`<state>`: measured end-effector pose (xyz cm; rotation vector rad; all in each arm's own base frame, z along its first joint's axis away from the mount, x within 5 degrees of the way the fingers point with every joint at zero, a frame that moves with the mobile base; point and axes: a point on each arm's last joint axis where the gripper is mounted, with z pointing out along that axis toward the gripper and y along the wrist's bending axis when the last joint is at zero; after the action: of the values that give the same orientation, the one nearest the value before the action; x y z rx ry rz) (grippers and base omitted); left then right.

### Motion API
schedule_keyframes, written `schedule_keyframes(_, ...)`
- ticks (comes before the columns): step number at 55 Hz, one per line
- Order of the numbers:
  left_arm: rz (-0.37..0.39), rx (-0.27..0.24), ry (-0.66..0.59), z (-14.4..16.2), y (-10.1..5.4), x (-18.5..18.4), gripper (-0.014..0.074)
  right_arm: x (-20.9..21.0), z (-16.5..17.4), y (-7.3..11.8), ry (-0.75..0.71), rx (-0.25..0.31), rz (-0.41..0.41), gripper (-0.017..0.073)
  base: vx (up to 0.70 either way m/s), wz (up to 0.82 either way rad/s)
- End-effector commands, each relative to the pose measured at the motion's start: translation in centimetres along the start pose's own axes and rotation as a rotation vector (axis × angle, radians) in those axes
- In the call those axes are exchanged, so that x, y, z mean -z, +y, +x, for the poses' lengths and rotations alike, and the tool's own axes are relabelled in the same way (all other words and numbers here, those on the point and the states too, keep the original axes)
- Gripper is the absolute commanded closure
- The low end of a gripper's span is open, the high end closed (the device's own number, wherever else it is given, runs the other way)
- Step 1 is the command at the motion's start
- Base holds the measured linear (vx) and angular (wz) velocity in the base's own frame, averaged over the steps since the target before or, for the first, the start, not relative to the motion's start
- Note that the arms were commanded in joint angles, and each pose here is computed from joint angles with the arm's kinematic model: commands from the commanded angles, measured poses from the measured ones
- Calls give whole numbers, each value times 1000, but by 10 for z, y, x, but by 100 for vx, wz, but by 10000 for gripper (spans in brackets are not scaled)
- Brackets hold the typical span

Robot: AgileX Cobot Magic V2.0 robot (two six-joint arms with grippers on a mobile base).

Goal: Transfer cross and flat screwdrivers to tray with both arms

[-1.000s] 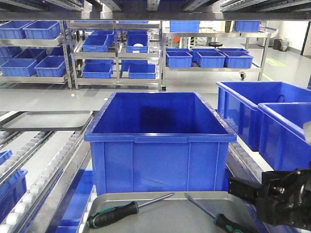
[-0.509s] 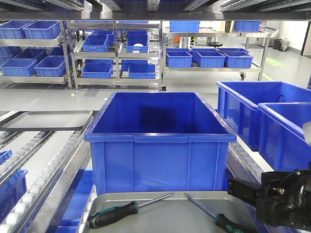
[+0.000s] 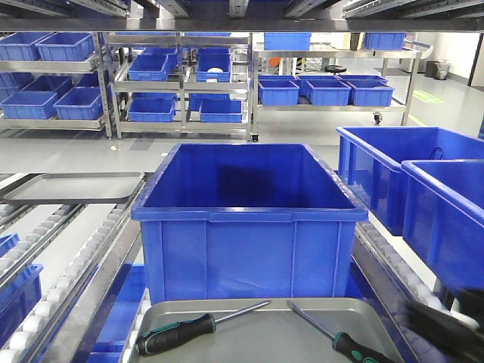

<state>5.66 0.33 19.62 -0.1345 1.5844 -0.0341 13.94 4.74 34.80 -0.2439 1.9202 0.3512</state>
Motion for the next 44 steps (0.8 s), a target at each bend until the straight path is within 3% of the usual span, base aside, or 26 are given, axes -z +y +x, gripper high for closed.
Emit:
schedule_keyframes(1, 8, 12, -116, -17, -1, 3, 563, 22, 3, -9, -168, -6, 89, 147, 0, 0)
schedule_keyframes(19, 8, 12, -116, -17, -1, 3, 563, 58, 99, -28, -270, 81, 366, 427, 0, 0)
schedule_keyframes(21, 8, 12, -116, -17, -1, 3, 563, 58, 107, -29, -284, 80, 379, 458, 0, 0)
schedule_keyframes(29, 8, 12, -116, -17, -1, 3, 563, 53, 137, -33, -326, 179, 409, 574, 0, 0)
schedule_keyframes(37, 8, 12, -116, -17, -1, 3, 563, 43, 159, -34, -454, 233, 391, 571, 0, 0)
schedule_keyframes(44, 8, 12, -116, -17, -1, 3, 563, 41, 161, -34, -479, 232, 384, 571, 0, 0)
